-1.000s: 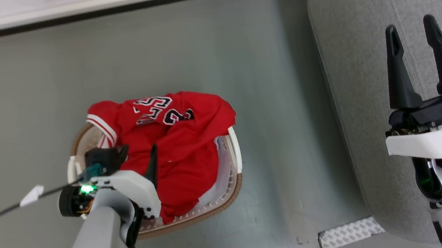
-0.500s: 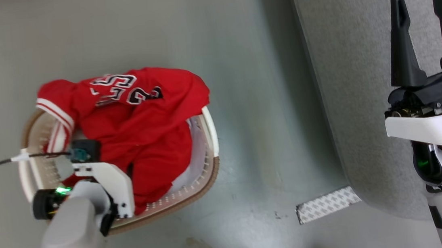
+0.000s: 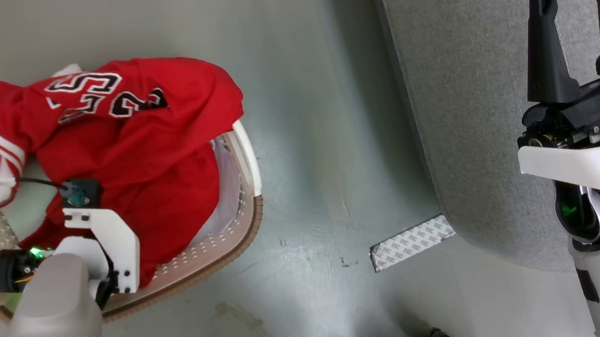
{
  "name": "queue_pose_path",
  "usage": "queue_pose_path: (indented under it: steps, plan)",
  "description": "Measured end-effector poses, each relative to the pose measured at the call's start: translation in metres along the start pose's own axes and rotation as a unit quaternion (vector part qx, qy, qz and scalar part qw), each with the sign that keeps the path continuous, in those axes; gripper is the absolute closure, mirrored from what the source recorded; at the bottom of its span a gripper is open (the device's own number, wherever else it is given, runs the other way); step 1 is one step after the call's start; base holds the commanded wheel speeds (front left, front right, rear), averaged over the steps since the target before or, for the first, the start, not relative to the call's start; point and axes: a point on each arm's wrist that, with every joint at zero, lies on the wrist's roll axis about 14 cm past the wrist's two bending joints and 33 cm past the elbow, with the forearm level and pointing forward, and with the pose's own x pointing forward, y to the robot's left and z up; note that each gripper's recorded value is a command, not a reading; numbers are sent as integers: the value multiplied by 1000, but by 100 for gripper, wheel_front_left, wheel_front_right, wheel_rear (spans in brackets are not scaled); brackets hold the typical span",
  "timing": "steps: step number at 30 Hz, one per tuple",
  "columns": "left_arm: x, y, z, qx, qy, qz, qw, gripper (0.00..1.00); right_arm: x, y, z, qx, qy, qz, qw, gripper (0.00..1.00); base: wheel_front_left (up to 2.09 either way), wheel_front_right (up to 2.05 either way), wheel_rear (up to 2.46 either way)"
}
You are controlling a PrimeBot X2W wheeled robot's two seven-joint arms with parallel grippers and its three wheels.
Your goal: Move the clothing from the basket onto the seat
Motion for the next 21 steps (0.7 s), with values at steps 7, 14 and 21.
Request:
queue_pose_path:
  steps: [7,14,21]
  plan:
    - [8,-8,-26,24,74,-15,997,0,0,-3,-6,-3,6,-3,1000,0,0,0,0]
    - [7,-11,-30,26,83,-18,996,100,1,-1,-7,-4,5,-2,1000,0,0,0,0]
    - [-9,-11,-13,26,35,-16,999,100,3,4,8,2,-11,3,1000,0,0,0,0]
